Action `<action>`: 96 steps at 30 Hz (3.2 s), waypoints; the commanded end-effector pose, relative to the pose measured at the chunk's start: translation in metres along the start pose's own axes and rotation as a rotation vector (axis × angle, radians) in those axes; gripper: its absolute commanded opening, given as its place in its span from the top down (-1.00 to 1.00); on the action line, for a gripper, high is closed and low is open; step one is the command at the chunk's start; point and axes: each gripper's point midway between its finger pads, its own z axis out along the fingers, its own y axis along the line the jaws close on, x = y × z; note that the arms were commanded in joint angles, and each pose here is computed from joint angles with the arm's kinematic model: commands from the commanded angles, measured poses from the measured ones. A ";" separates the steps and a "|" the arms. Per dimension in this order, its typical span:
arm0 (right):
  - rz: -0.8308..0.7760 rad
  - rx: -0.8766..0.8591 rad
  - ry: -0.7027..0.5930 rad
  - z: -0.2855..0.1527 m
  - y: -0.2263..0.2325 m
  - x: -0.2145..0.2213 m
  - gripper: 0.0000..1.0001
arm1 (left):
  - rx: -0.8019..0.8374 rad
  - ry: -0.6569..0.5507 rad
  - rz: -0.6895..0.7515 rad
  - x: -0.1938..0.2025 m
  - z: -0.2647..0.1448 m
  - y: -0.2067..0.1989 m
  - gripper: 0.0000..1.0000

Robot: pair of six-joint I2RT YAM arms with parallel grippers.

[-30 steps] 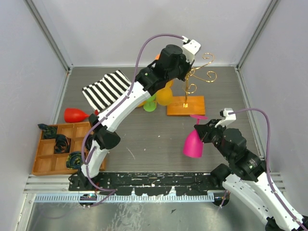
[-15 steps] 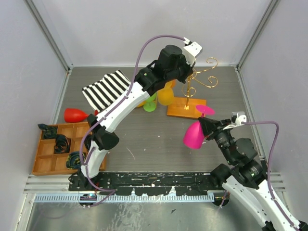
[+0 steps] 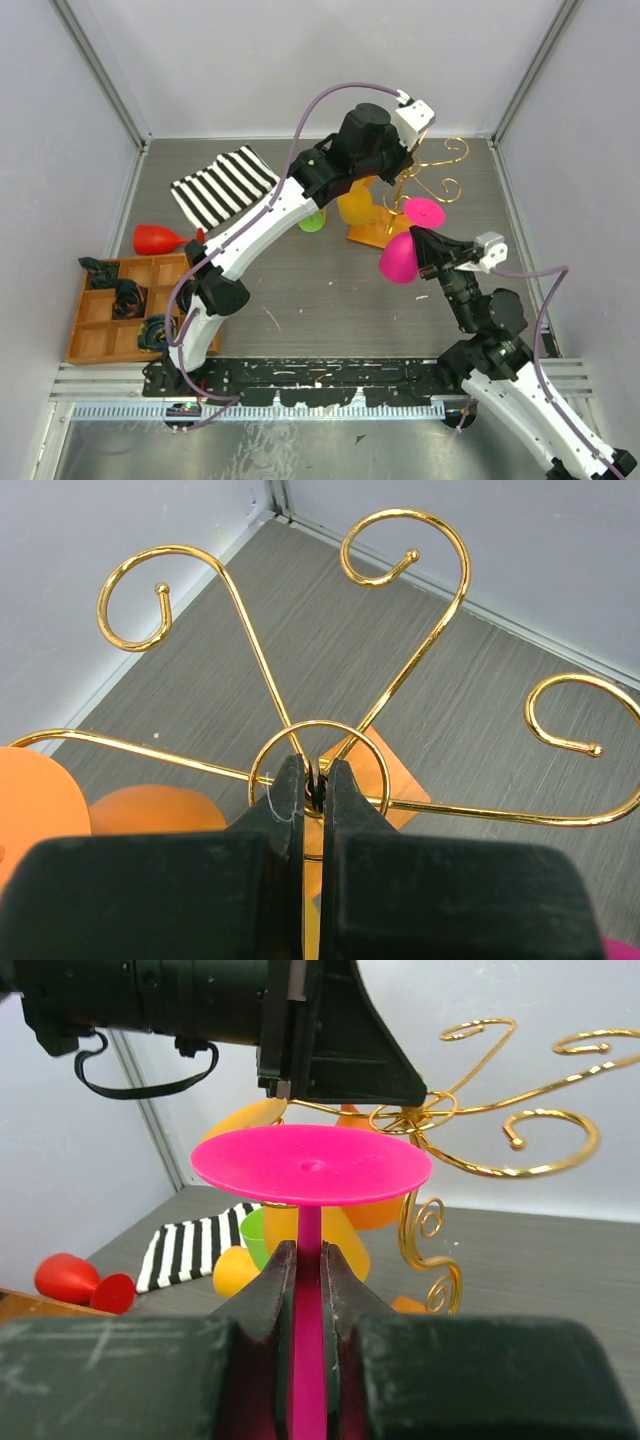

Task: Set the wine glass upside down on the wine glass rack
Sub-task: Turn the wine glass upside down at the wine rack.

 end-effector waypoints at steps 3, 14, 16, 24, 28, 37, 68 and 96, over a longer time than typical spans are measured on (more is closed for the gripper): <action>-0.133 -0.061 -0.089 0.023 0.013 -0.025 0.99 | -0.005 -0.088 0.015 -0.035 -0.023 0.001 1.00; -0.263 0.021 -0.093 0.036 -0.006 -0.007 0.99 | 0.007 -0.077 0.019 -0.031 -0.021 -0.003 1.00; -0.285 0.034 -0.097 0.039 -0.008 -0.005 0.99 | 0.009 -0.078 0.019 -0.032 -0.021 -0.004 1.00; -0.339 0.049 -0.067 0.053 -0.012 0.014 0.99 | 0.010 -0.062 0.020 -0.026 -0.018 -0.006 1.00; -0.351 0.009 -0.097 0.057 -0.005 0.014 0.99 | 0.007 -0.062 0.018 -0.026 -0.018 -0.005 1.00; -0.381 -0.135 -0.101 0.061 0.019 0.024 0.99 | 0.011 -0.056 0.016 -0.023 -0.014 -0.007 1.00; -0.278 -0.152 -0.107 0.035 0.020 0.024 0.98 | -0.008 -0.052 0.030 -0.021 -0.010 -0.005 1.00; -0.306 0.055 -0.007 0.063 -0.014 0.041 0.65 | 0.025 -0.043 0.003 -0.016 -0.006 -0.013 1.00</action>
